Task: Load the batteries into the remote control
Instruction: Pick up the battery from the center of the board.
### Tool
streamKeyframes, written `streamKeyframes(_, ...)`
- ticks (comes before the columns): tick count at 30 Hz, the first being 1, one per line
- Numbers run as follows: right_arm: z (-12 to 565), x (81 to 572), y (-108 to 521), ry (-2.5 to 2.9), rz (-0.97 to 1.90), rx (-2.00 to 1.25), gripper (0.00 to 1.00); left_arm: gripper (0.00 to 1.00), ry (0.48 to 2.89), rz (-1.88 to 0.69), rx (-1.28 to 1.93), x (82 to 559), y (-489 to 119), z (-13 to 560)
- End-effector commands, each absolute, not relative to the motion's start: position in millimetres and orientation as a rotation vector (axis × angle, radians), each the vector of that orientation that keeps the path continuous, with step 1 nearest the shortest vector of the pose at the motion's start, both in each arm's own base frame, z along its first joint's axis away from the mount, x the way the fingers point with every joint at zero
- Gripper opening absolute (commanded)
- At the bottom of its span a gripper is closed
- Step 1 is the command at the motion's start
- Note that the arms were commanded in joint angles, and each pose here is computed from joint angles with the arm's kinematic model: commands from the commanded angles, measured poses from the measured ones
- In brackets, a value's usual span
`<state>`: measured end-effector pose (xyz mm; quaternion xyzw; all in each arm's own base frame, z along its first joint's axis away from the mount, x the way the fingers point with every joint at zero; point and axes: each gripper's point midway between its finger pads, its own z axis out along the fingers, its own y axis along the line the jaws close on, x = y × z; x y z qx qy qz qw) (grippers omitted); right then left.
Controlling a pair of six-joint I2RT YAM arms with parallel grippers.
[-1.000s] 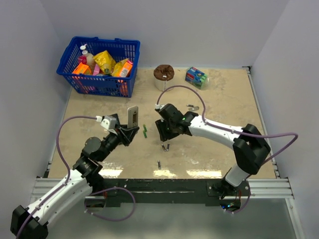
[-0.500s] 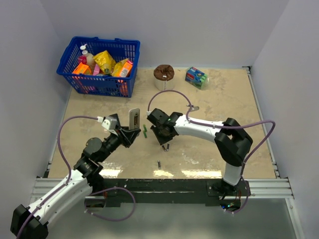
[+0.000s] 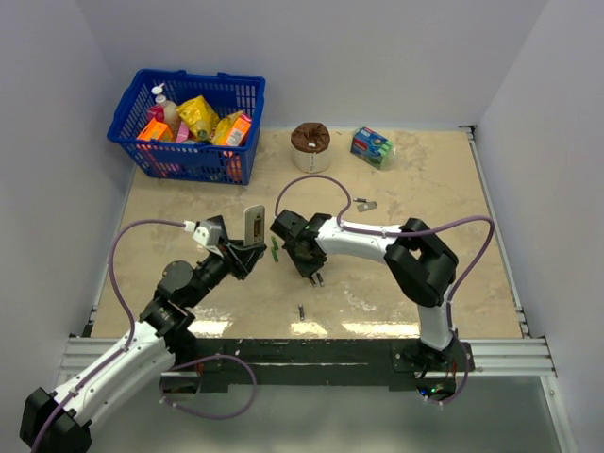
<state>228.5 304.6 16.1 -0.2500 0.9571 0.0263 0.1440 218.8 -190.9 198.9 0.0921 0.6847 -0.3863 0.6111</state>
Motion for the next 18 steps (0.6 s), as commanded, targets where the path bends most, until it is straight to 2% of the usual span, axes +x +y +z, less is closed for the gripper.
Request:
streamKeyframes(1, 23.1, 233.0, 307.0, 2.734, 0.037, -0.722, 0.18, 0.00, 1.502, -0.922, 0.210, 219.0, -192.6, 221.5)
streamKeyframes(6, 18.9, 226.3, 310.2, 2.748, 0.048, -0.749, 0.18, 0.00, 1.501, -0.923, 0.206, 219.7, -192.7, 221.9)
streamKeyframes(7, 19.2, 224.7, 311.0, 2.748, 0.048, -0.756, 0.15, 0.00, 1.503, -0.924, 0.205, 219.8, -192.8, 221.5)
streamKeyframes(10, 20.0, 223.2, 311.3, 2.742, 0.043, -0.767, 0.01, 0.00, 1.503, -0.930, 0.204, 219.8, -193.9, 222.2)
streamKeyframes(18, 79.2, 231.5, 331.4, 2.597, 0.251, -0.703, 0.00, 0.00, 1.483, -0.991, 0.164, 219.1, -197.4, 229.7)
